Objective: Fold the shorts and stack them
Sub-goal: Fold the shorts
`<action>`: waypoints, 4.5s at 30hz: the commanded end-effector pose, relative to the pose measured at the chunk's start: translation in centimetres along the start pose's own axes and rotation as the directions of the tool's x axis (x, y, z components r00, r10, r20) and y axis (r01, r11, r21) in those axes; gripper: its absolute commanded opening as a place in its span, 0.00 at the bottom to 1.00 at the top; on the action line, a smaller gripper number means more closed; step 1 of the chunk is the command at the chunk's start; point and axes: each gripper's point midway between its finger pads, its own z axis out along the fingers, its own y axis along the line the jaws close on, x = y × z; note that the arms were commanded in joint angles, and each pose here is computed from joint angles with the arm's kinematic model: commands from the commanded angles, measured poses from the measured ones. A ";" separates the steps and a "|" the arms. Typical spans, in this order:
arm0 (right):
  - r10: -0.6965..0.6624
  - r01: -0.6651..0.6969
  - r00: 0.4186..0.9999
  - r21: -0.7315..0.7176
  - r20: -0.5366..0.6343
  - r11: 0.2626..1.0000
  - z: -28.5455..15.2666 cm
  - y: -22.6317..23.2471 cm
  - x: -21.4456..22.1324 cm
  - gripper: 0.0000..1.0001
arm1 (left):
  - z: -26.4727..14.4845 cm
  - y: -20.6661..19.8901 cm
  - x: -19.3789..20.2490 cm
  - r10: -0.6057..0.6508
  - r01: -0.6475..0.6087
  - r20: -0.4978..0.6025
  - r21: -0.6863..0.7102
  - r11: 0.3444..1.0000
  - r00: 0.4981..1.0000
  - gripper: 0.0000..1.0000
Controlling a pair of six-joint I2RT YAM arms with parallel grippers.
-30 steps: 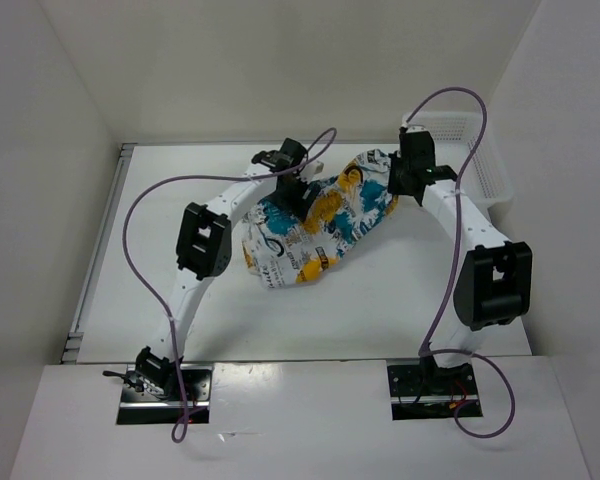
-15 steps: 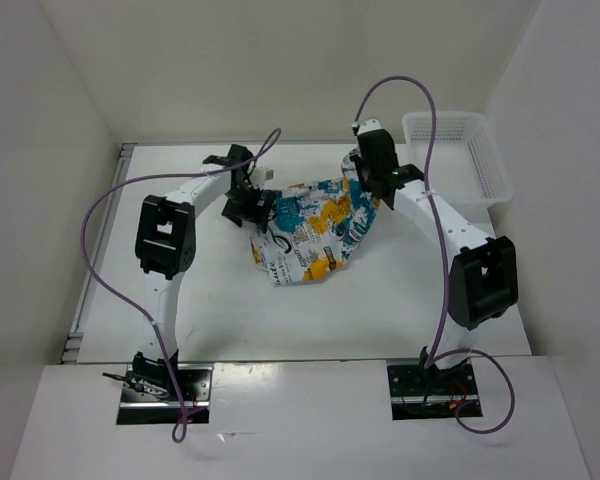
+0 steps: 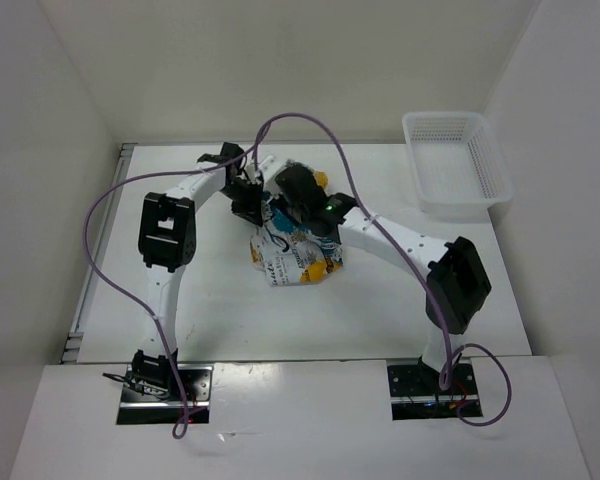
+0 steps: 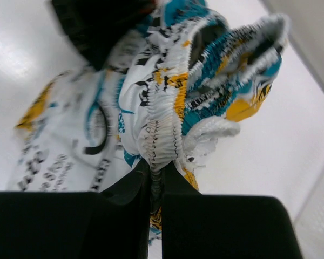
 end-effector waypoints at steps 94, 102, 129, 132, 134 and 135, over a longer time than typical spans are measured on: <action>0.479 -0.498 0.866 -0.154 -0.143 0.853 11.5 -8.9 9.4 0.77 | -7.6 -6.7 7.8 0.072 -0.075 -0.067 -0.050 0.996 0.995 0.83; 0.537 -0.573 0.820 -0.252 -0.201 0.780 13.8 -7.0 10.9 0.80 | -5.7 -5.2 7.9 0.068 -0.074 -0.078 -0.080 0.994 0.995 0.77; 0.579 -0.580 0.811 -0.247 -0.087 0.776 10.8 -10.5 5.8 0.78 | -8.1 -3.9 10.1 0.023 -0.037 -0.094 -0.145 0.989 0.995 0.70; 0.551 -0.553 0.830 -0.249 -0.084 0.795 8.6 -10.7 5.4 0.81 | -9.6 -4.5 7.8 0.033 -0.035 -0.020 -0.105 0.994 0.999 0.75; 0.525 -0.530 0.846 -0.251 -0.092 0.810 6.7 -10.5 5.8 0.81 | -10.9 -5.1 5.4 0.058 -0.053 0.048 -0.092 0.994 0.997 0.79; 0.512 -0.519 0.852 -0.286 -0.108 0.805 6.0 -9.7 6.0 0.81 | -11.3 -4.3 4.3 0.047 -0.040 0.080 -0.089 0.995 0.996 0.79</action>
